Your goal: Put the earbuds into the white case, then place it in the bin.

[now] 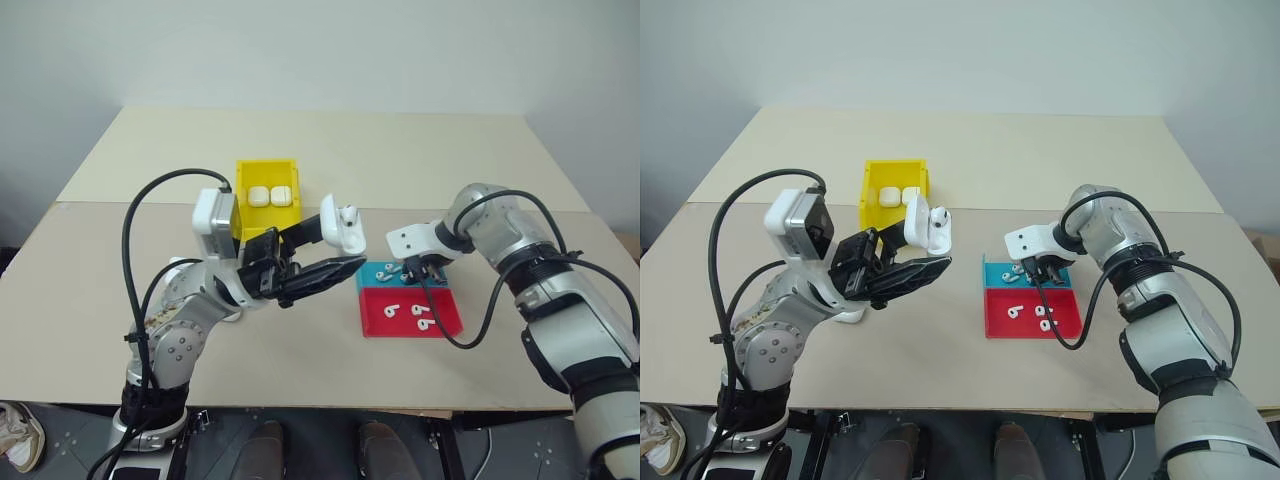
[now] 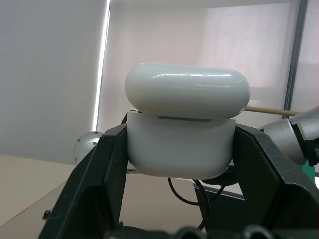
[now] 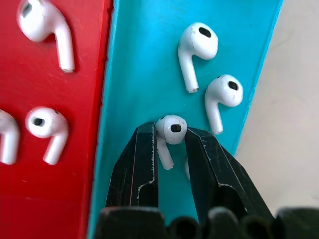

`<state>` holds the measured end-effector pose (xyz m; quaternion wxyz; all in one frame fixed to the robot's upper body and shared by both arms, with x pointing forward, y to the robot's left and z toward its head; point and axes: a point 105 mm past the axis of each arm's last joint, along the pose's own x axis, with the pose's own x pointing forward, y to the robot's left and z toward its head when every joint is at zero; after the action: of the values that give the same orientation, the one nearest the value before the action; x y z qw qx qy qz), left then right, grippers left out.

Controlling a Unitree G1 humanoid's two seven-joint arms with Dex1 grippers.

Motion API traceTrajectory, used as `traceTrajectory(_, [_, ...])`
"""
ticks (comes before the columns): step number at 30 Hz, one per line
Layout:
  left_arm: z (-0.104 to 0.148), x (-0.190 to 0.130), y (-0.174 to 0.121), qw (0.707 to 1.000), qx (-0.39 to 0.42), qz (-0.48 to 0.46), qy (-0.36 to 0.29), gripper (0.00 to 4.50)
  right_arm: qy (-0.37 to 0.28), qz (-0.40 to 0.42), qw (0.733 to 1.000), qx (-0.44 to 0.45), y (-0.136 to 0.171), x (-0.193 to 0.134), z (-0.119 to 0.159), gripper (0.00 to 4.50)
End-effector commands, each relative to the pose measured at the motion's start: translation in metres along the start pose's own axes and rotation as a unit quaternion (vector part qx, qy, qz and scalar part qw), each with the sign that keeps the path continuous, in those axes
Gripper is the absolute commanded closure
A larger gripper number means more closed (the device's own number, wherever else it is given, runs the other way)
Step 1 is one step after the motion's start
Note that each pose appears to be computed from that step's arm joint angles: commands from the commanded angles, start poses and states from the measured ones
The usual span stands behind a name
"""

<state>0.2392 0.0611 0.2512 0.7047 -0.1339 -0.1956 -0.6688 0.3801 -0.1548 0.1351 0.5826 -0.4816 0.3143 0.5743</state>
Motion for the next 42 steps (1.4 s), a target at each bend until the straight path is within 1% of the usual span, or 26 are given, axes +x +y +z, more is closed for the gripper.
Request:
traceTrajectory(1, [0.009,0.004,-0.007,1.0,0.017,-0.021,-0.014,1.67,-0.082,-0.021,0.995,0.052,-0.007,-0.031,0.017,3.85])
traceTrajectory(4, [0.009,0.004,-0.008,0.999,0.016,-0.023,-0.015,1.67,-0.167,-0.037,0.981,0.096,-0.006,-0.058,0.026,3.85])
traceTrajectory(7, [0.009,0.004,-0.007,0.999,0.016,-0.024,-0.016,1.67,-0.239,-0.06,0.96,0.132,-0.002,-0.083,0.032,3.85])
traceTrajectory(11, [0.01,0.004,-0.005,0.999,0.014,-0.024,-0.019,1.67,-0.346,-0.106,0.917,0.168,0.012,-0.113,0.04,3.85])
traceTrajectory(13, [0.01,0.003,-0.005,0.999,0.014,-0.024,-0.018,1.67,-0.379,-0.148,0.899,0.163,0.024,-0.122,0.046,3.85])
traceTrajectory(14, [0.01,0.002,-0.004,0.999,0.014,-0.024,-0.018,1.67,-0.409,-0.167,0.883,0.158,0.031,-0.13,0.052,3.85])
traceTrajectory(16, [0.01,0.002,-0.003,0.999,0.013,-0.025,-0.017,1.67,-0.469,-0.174,0.851,0.16,0.046,-0.143,0.064,3.85])
traceTrajectory(17, [0.01,0.002,-0.002,0.999,0.011,-0.025,-0.017,1.67,-0.513,-0.175,0.825,0.159,0.055,-0.15,0.072,3.85])
traceTrajectory(20, [0.008,0.003,0.001,0.999,0.008,-0.037,-0.01,1.67,-0.614,-0.165,0.754,0.167,0.077,-0.161,0.092,3.85])
traceTrajectory(22, [0.006,0.004,0.002,0.999,0.006,-0.044,-0.005,1.67,-0.647,-0.159,0.725,0.172,0.087,-0.163,0.103,3.85])
traceTrajectory(24, [0.005,0.006,0.004,0.999,0.002,-0.048,-0.005,1.67,-0.669,-0.15,0.707,0.174,0.096,-0.163,0.112,3.85])
traceTrajectory(27, [0.005,0.01,0.008,0.999,0.0,-0.05,-0.007,1.67,-0.689,-0.132,0.692,0.172,0.109,-0.162,0.126,3.85])
traceTrajectory(29, [0.005,0.014,0.012,0.999,0.001,-0.048,-0.007,1.67,-0.697,-0.111,0.687,0.173,0.116,-0.16,0.132,3.85])
traceTrajectory(32, [0.006,0.017,0.015,0.999,0.001,-0.049,-0.008,1.67,-0.684,-0.098,0.699,0.182,0.122,-0.152,0.139,3.85])
traceTrajectory(36, [0.004,0.017,0.013,0.998,-0.004,-0.057,-0.003,1.67,-0.694,-0.091,0.689,0.188,0.122,-0.155,0.145,3.85])
traceTrajectory(42, [0.002,0.017,0.011,0.998,-0.006,-0.06,-0.002,1.67,-0.692,-0.086,0.691,0.192,0.121,-0.155,0.148,3.85])
